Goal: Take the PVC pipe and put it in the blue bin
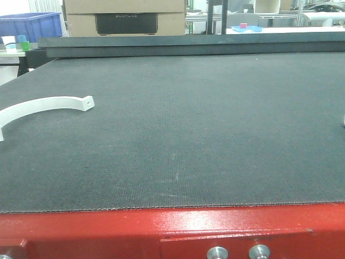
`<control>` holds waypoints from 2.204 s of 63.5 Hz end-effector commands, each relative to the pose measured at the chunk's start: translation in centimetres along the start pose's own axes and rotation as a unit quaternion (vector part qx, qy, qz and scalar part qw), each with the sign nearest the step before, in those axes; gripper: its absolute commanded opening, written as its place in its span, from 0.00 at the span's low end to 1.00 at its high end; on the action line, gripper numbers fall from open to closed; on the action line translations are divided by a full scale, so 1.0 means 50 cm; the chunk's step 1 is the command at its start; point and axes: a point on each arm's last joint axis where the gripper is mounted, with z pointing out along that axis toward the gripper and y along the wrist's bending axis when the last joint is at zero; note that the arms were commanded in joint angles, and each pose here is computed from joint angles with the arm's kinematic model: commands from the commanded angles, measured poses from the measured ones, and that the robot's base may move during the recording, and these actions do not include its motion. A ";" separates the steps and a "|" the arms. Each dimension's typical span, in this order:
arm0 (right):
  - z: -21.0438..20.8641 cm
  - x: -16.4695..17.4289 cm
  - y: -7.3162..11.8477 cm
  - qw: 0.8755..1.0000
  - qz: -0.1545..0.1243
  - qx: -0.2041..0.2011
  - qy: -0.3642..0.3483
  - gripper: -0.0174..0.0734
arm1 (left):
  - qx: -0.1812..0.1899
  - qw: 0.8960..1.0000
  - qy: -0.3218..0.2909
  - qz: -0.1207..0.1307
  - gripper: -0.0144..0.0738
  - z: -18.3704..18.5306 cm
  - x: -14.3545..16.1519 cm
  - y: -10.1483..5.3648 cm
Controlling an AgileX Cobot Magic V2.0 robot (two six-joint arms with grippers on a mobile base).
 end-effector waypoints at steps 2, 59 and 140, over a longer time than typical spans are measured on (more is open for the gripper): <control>0.000 -0.006 -0.001 1.000 0.001 0.001 -0.015 0.01 | 0.000 1.000 -0.011 -0.005 0.04 -0.001 -0.006 0.000; -0.018 -0.134 -0.004 0.994 0.038 0.000 -0.105 0.01 | 0.000 1.000 -0.011 -0.005 0.04 -0.001 -0.006 0.000; 0.168 -0.332 0.024 0.979 0.030 -0.072 0.189 0.01 | -0.004 0.996 0.091 -0.004 0.04 0.049 -0.211 -0.002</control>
